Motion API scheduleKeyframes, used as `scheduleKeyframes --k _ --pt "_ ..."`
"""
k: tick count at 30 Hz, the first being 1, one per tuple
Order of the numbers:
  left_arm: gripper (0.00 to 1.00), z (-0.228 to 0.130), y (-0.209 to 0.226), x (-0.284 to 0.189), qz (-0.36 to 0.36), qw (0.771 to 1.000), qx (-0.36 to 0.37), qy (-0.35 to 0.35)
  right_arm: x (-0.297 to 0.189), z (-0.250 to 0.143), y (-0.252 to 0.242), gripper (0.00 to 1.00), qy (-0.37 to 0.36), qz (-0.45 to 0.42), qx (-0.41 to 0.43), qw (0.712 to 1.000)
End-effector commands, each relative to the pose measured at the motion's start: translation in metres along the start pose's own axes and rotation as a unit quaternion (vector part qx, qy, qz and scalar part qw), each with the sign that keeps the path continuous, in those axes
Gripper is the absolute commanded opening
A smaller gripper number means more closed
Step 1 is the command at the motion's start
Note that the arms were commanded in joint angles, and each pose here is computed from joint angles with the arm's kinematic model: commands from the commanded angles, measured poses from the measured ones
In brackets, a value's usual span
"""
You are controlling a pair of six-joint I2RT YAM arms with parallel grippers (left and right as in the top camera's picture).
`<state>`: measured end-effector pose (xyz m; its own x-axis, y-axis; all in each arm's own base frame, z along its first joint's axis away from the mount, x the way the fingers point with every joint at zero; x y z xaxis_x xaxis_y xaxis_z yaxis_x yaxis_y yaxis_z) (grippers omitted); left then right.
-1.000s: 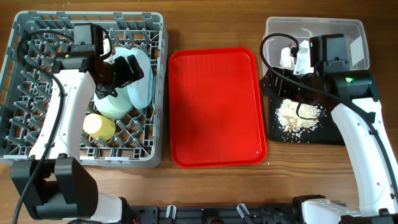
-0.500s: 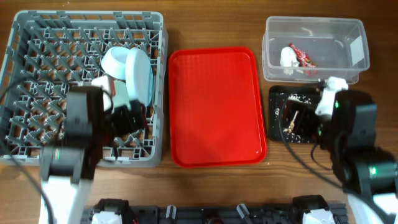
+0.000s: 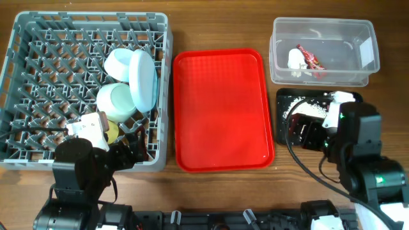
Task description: Sort waste into correct bins and load items into the dishwasher rack
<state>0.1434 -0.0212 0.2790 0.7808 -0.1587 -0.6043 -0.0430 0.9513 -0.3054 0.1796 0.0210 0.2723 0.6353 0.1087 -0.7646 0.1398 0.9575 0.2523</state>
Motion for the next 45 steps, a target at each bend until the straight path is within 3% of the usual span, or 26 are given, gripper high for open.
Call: scheduleKeyframes --k 1,4,7,12,16,20,23,29,45 --pt "1.00 -0.002 0.002 0.001 0.006 1.000 0.005 0.000 -0.001 -0.002 -0.002 1.00 -0.006 -0.007 -0.001 1.000" --pt "1.00 -0.002 0.002 0.001 0.006 1.000 0.005 0.000 -0.019 -0.005 -0.002 1.00 -0.043 0.006 -0.002 0.999" --pt "1.00 -0.002 0.002 0.001 0.006 1.000 0.005 0.000 -0.039 -0.011 -0.007 1.00 -0.142 0.020 -0.029 0.989" --pt "1.00 -0.002 0.002 0.001 0.006 1.000 0.005 0.000 -0.025 -0.028 -0.011 1.00 -0.342 0.091 -0.064 0.933" --pt "1.00 -0.002 0.002 0.001 0.006 1.000 0.005 0.000 -0.008 -0.037 -0.015 1.00 -0.451 0.105 -0.101 0.881" --pt "1.00 -0.002 0.002 0.001 0.006 1.000 0.005 0.000 0.010 -0.038 -0.021 1.00 -0.499 0.082 -0.128 0.853" --pt "1.00 -0.002 0.002 0.001 0.006 1.000 0.005 0.000 0.036 -0.047 -0.030 1.00 -0.511 0.075 -0.124 0.848" --pt "1.00 -0.002 0.002 0.001 0.006 1.000 0.005 0.000 0.065 -0.066 -0.034 1.00 -0.417 0.067 -0.152 0.894" --pt "1.00 -0.002 0.002 0.001 0.006 1.000 0.005 0.000 0.065 -0.066 -0.034 1.00 -0.419 0.066 -0.155 0.892"
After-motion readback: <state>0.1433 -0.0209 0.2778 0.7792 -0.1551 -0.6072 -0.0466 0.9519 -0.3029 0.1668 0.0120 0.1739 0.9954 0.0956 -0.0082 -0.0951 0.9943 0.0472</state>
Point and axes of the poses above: each gripper's point midway between its finger pads, its own x axis out along the fingers, its own y axis along the line the jaws close on, z = x × y, the point moved 8 cm from there along -x, back along the fingers, and after that the axes turned 3 degrees about x, right-handed, at the moved point
